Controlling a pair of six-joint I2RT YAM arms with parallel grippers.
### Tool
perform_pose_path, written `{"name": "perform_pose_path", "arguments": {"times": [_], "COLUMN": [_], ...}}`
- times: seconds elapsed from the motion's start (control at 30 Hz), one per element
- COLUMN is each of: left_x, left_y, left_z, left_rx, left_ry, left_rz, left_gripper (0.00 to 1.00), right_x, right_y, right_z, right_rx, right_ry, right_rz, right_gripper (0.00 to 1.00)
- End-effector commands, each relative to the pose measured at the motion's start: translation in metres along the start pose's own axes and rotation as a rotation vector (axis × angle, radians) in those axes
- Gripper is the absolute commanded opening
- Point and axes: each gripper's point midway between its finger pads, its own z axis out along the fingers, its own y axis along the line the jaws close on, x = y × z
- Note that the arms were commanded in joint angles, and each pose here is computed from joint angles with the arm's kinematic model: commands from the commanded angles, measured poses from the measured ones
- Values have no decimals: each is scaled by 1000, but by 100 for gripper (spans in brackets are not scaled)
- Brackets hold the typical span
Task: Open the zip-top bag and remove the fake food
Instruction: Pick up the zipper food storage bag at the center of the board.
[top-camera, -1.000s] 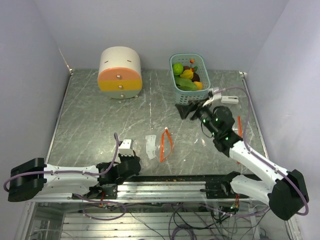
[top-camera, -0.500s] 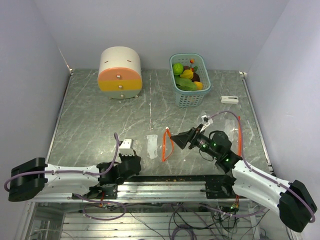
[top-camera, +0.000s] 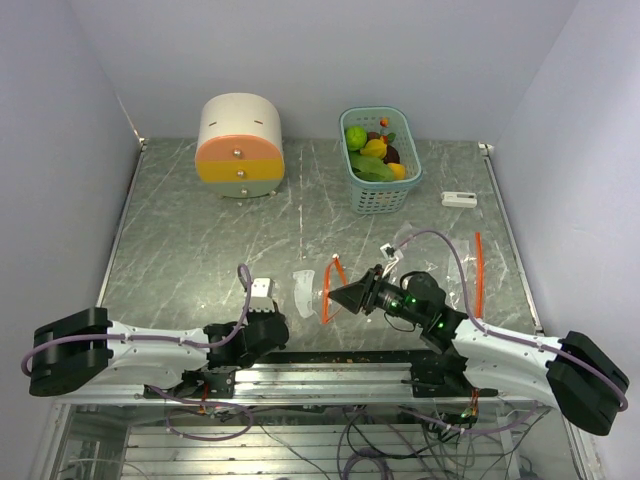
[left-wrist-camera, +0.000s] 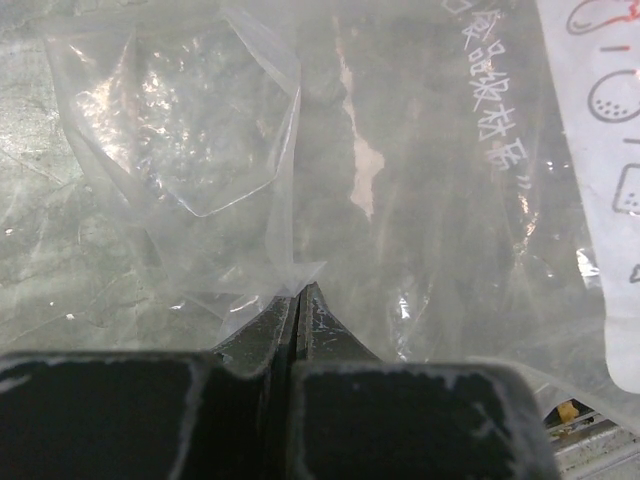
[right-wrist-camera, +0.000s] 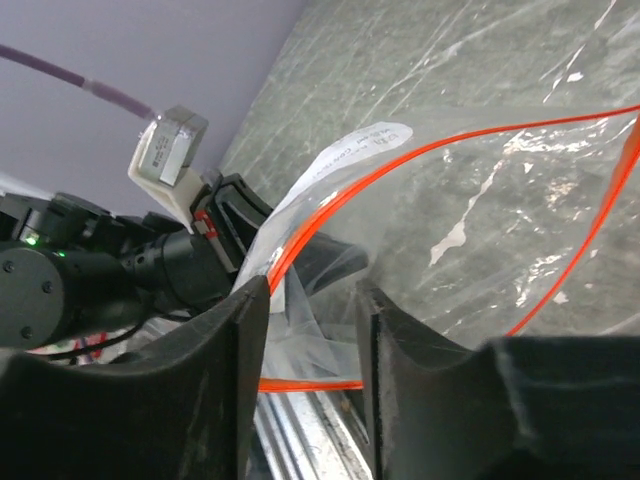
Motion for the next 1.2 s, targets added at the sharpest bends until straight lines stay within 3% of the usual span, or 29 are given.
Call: {"name": "perform_pose_path", "arguments": {"times": [0.0,0.17,0.23,0.73,0.93,1.17], "left_x": [-7,-9,-11,-22,-26,-21], "left_y": [-11,-5,-2,13,17,18], "left_z": [-2,-7,-9,-20,-23,-20], "left_rx": [29,44,39,14,10,8], "left_ry": [-11,-23,-27,-50,-60,-59], "left_rz": [-24,-49,-52,-61,-62,-67], "left_gripper": [7,7,7,7,7,7], "right_x": [0,10,14,44,16,-10], "right_y": [0,-9,-12,-56,-29,-9], "right_z": [-2,-7,-9,-14,-18,-29], "right_rx": [-13,5,8,144,65,20], "right_ry": [-23,-14,-9,43,-38,-140], "right_rz": [-10,3,9,40,-32,-35], "right_gripper": [31,6,0,0,42,62]}}
